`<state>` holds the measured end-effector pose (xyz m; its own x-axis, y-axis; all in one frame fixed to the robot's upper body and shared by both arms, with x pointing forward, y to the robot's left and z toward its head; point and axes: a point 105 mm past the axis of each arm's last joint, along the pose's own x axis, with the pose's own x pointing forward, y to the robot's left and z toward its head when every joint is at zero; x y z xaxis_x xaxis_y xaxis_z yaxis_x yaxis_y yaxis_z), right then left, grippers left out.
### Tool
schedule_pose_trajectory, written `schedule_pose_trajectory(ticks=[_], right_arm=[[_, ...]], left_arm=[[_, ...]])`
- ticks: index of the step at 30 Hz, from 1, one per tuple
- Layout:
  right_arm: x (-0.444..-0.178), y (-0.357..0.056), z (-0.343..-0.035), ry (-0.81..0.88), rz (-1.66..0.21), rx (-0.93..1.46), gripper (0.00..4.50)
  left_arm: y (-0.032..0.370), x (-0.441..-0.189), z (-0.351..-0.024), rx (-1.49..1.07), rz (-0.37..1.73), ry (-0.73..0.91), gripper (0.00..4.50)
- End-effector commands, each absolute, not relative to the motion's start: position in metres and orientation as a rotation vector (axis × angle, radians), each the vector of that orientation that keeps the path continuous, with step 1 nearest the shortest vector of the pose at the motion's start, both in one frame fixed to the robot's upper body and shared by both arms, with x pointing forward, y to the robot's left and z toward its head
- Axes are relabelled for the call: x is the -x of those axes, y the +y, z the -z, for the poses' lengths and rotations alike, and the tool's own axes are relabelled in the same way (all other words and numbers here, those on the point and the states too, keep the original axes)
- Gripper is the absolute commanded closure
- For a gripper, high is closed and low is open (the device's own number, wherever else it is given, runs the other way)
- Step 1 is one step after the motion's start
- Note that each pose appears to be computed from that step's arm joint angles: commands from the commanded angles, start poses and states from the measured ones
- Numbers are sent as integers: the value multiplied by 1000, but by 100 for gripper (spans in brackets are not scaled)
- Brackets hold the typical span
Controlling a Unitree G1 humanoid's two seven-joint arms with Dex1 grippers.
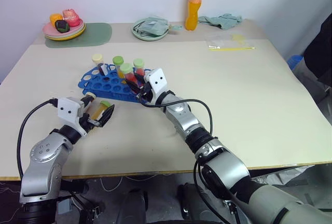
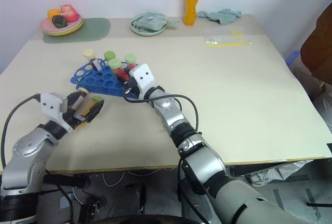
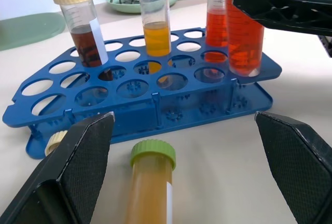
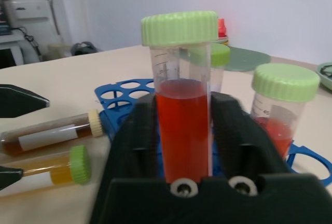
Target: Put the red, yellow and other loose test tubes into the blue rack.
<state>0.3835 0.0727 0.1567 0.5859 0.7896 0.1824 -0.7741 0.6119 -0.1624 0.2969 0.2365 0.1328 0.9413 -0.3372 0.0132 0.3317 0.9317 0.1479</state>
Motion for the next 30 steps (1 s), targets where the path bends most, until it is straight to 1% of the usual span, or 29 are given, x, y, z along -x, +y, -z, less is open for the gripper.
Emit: schedule_pose_trajectory(ticks=[1,2,4,6,8,10,12,13,15,16,17,20,23,26,30], right_arm=[[-363,93,-181,-354,-950,-41,84],[-360,92,-187,-388,-966,-16,32],[-355,85,-196,-427,-989,14,32],[-349,70,-206,-453,-1020,52,32],[-343,57,-210,-452,-1049,94,32],[-331,40,-210,-428,-1123,161,32],[-316,22,-207,-398,-1207,244,32],[-308,11,-206,-380,-1247,294,32],[-298,-4,-203,-343,-1298,374,32],[-293,-11,-201,-320,-1324,405,32],[-288,-16,-200,-300,-1347,426,32],[-278,-29,-200,-263,-1387,469,32],[-273,-33,-198,-237,-1399,483,32],[-271,-34,-193,-220,-1394,502,32],[-269,-37,-189,-209,-1378,505,32]], left_arm=[[238,-294,-138,-174,334,-54,0],[238,-294,-138,-184,333,-39,0],[239,-295,-138,-218,326,0,0],[237,-299,-144,-250,318,55,0],[233,-300,-150,-262,323,114,0],[224,-304,-159,-249,337,191,0],[219,-306,-155,-260,347,362,0],[223,-305,-149,-267,320,478,0],[232,-297,-137,-301,287,732,0],[238,-295,-135,-357,256,819,0],[242,-296,-136,-380,230,856,0],[239,-307,-144,-368,258,894,0],[242,-322,-147,-389,211,937,0],[235,-326,-148,-369,256,976,0],[236,-332,-144,-377,261,1030,0]])
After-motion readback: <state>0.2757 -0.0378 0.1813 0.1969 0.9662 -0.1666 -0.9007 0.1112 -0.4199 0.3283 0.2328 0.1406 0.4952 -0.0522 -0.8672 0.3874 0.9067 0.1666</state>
